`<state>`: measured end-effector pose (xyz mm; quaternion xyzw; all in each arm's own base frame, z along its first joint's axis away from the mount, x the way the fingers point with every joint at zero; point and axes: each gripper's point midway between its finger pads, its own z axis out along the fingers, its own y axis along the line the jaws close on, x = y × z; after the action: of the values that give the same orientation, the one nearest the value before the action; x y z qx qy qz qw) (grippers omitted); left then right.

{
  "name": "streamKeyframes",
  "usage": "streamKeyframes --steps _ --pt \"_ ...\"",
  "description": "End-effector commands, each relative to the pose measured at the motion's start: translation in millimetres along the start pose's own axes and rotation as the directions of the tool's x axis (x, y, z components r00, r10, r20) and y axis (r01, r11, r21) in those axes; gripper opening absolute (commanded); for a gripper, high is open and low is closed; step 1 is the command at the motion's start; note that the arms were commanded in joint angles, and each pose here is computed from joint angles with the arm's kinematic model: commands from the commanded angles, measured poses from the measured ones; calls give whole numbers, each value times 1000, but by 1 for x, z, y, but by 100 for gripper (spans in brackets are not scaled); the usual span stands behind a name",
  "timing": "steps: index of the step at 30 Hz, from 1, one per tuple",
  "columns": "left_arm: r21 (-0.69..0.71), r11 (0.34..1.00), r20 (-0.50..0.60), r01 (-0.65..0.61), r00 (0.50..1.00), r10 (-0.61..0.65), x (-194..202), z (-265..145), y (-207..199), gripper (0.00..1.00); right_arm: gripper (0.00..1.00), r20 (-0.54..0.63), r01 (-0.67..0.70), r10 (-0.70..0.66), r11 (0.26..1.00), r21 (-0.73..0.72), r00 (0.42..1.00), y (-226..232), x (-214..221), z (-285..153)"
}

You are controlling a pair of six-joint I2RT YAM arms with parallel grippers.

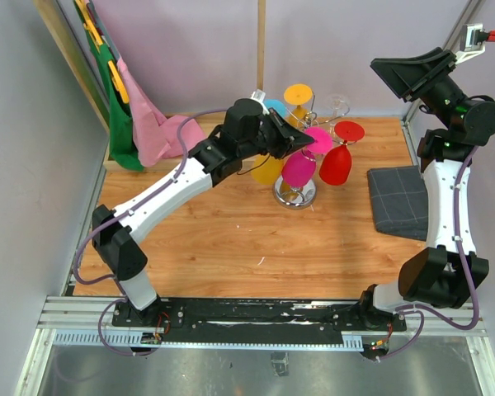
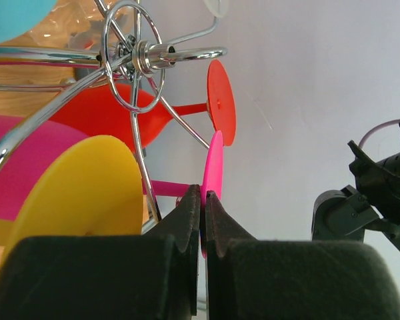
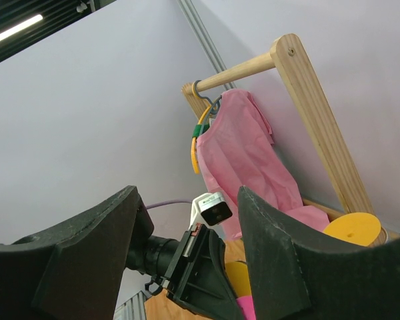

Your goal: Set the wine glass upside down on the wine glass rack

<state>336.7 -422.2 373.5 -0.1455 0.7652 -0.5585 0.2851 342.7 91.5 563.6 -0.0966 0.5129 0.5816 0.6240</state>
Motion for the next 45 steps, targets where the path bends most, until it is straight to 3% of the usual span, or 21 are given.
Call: streamKeyframes --steps 1,11,25,45 --pt "68 998 72 -10 997 5 -17 -23 -24 0 63 22 49 -49 999 -6 999 3 -6 -3" --pt "109 994 62 -15 998 8 -14 -38 -30 0 63 24 40 -39 999 -3 999 1 -6 -3" --pt "157 986 -43 -48 998 55 11 -45 -33 0 63 27 28 -28 1000 5 999 -3 -5 -4" --pt "136 987 -165 -90 980 112 51 -28 -23 0 64 31 17 -17 1000 6 999 -6 -4 -4"
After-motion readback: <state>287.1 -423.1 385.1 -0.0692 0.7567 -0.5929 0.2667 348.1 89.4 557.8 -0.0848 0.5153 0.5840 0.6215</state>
